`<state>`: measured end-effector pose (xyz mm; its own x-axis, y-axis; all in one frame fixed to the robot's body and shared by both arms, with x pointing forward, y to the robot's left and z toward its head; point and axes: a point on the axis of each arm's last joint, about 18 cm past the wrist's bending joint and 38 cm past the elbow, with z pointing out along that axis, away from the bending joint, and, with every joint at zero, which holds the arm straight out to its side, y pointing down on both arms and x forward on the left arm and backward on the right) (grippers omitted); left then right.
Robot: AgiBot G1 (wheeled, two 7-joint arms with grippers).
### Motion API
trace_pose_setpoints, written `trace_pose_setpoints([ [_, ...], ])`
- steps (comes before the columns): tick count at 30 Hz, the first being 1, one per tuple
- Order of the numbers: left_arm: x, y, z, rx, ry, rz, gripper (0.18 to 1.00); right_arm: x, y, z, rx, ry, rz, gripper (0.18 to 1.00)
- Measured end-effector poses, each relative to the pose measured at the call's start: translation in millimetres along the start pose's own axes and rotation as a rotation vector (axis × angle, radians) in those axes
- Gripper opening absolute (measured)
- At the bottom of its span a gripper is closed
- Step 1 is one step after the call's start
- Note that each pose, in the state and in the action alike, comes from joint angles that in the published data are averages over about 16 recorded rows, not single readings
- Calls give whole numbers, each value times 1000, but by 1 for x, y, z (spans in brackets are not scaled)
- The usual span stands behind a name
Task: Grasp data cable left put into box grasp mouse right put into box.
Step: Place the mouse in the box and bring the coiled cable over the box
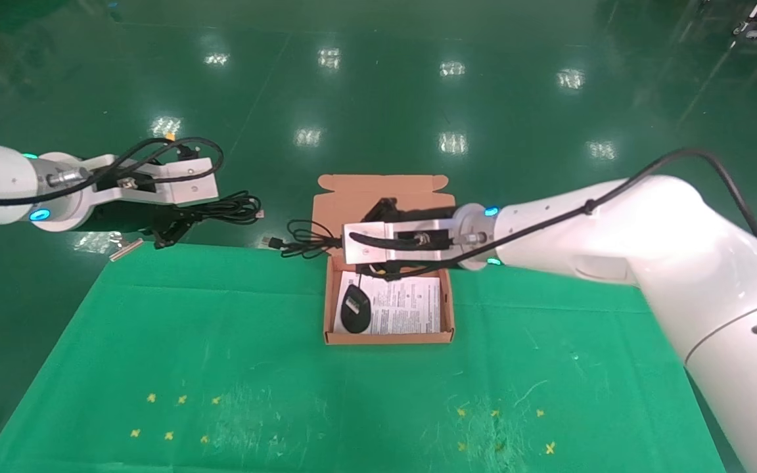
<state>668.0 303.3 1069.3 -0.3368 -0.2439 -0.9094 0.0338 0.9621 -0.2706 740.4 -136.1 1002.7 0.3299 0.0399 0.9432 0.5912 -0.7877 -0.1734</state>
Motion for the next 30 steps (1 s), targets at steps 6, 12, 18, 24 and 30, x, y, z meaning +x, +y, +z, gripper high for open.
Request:
trace_pose_setpoints([
  [6, 0, 0, 0, 0, 0, 0, 250, -18, 15, 6, -21, -16, 100, 221],
  [12, 0, 0, 0, 0, 0, 0, 250, -29, 26, 10, -48, -25, 159, 220],
  [18, 0, 0, 0, 0, -1, 0, 250, -32, 27, 12, -55, -28, 170, 223],
  [24, 1, -1, 0, 1, 1, 2, 250, -33, 28, 11, -57, -30, 169, 237],
  [30, 8, -9, 6, 21, 15, 14, 250, -31, 30, 8, -58, -20, 169, 282],
])
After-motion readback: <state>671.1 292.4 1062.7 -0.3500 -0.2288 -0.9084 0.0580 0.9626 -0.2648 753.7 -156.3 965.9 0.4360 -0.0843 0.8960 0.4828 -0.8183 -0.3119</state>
